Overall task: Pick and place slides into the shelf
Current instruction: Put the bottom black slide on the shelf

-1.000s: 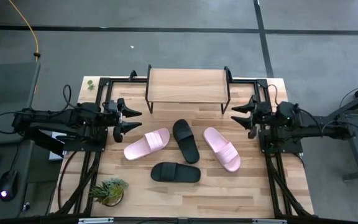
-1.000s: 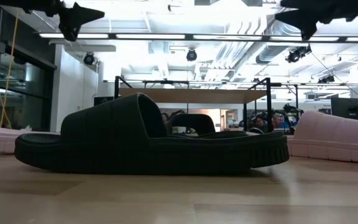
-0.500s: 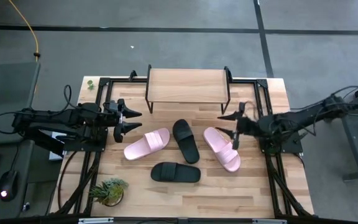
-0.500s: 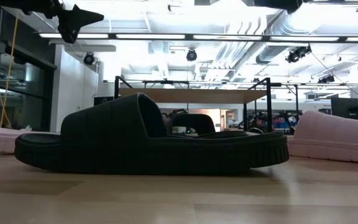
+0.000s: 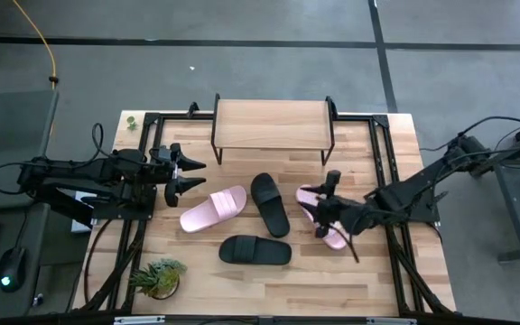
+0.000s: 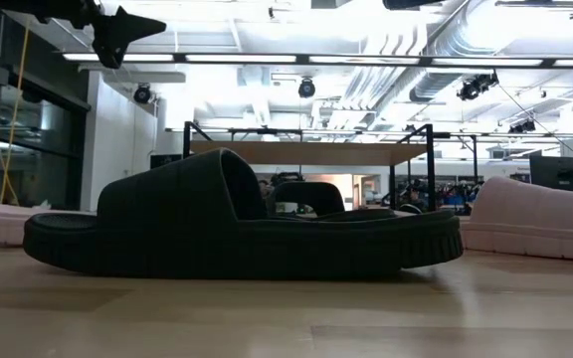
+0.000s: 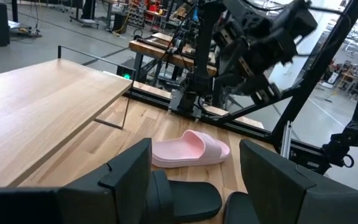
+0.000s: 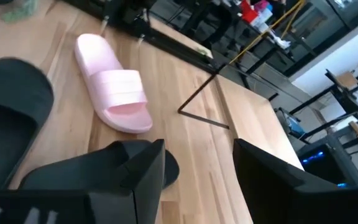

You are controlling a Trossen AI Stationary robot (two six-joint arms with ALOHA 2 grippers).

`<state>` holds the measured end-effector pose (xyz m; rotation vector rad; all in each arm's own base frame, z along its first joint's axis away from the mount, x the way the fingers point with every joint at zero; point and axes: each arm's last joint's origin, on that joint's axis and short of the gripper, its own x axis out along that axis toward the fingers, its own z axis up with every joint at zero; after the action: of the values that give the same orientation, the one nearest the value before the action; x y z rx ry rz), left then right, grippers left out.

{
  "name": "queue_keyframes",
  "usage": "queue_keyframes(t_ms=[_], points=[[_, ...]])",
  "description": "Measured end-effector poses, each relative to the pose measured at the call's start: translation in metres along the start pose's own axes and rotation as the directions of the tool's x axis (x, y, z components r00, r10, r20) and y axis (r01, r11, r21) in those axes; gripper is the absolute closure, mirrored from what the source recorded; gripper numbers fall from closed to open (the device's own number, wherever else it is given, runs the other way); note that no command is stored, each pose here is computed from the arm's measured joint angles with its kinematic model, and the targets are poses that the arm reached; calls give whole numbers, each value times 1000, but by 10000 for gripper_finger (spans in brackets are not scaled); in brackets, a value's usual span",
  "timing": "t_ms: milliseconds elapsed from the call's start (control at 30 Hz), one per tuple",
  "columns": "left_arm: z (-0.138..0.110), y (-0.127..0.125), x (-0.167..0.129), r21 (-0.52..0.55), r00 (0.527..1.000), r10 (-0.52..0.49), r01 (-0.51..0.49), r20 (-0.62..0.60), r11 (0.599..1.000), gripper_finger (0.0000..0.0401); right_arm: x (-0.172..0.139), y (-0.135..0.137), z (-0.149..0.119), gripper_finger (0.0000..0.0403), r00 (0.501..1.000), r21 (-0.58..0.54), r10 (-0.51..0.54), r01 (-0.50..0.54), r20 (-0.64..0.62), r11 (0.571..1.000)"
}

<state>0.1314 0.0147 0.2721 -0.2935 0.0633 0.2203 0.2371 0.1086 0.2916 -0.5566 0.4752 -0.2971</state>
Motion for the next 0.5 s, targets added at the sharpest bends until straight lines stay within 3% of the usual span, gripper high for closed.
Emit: queue_keyframes(t_ms=[300,500], points=[[0,0,0,0,1000,0,0,0,1000,176,11,12,8,222,1000,-19,13,-13,-18,1000],[0,0,0,0,1000,0,0,-1,1000,176,16,16,7,222,995,-23,96,-96,-18,995]])
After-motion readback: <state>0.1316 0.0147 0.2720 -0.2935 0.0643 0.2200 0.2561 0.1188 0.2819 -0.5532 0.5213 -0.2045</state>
